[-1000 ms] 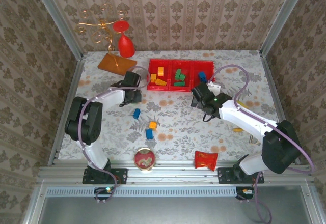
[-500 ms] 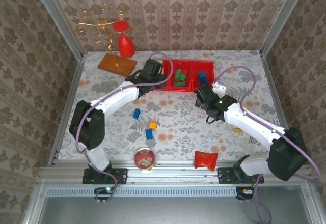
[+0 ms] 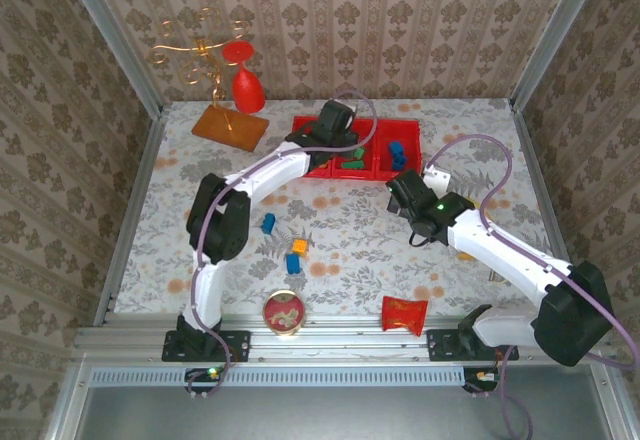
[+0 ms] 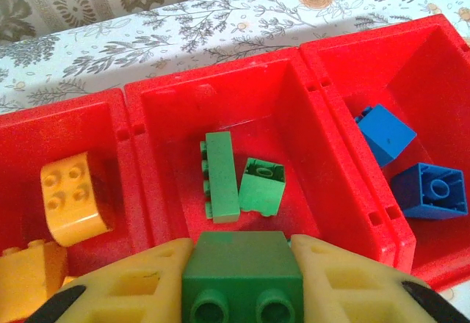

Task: Sort the legos into containers by color
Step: Place the lego in the container.

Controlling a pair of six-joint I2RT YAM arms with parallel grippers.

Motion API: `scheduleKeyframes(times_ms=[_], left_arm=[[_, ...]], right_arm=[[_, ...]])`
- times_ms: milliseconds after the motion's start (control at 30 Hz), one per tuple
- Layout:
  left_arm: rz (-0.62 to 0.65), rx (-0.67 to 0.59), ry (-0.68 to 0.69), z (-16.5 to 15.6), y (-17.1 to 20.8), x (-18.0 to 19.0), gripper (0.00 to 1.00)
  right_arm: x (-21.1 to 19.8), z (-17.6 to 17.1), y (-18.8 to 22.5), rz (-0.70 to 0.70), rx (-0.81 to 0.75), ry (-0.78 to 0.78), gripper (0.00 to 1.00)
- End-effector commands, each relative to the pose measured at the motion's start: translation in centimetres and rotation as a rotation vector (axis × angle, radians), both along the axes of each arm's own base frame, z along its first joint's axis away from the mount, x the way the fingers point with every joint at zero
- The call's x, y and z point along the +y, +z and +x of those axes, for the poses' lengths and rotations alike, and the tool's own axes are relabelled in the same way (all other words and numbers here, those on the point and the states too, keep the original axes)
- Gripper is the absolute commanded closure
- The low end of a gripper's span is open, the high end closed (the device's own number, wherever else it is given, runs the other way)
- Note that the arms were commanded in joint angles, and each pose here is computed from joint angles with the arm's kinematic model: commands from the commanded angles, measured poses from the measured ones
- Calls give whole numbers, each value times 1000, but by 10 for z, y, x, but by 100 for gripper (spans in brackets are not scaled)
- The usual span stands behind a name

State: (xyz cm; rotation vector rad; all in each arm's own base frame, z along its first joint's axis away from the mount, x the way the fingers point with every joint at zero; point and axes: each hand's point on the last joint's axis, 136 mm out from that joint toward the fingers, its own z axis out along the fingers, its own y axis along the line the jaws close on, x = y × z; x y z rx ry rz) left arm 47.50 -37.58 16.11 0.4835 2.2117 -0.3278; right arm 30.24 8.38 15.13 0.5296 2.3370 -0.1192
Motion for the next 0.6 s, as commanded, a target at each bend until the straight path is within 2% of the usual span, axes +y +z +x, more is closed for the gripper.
scheduleKeyframes(times_ms=[0, 367, 567], left_arm=[[43, 3, -29, 2, 0, -5, 70], [107, 16, -11, 12, -14, -6, 61], [109, 12, -6, 15, -10, -7, 48]], right_arm=[[-13, -4, 2, -33, -15, -46, 0], [-14, -4, 2, -31, -17, -48, 0], [-12, -3, 4, -27, -18, -38, 0]])
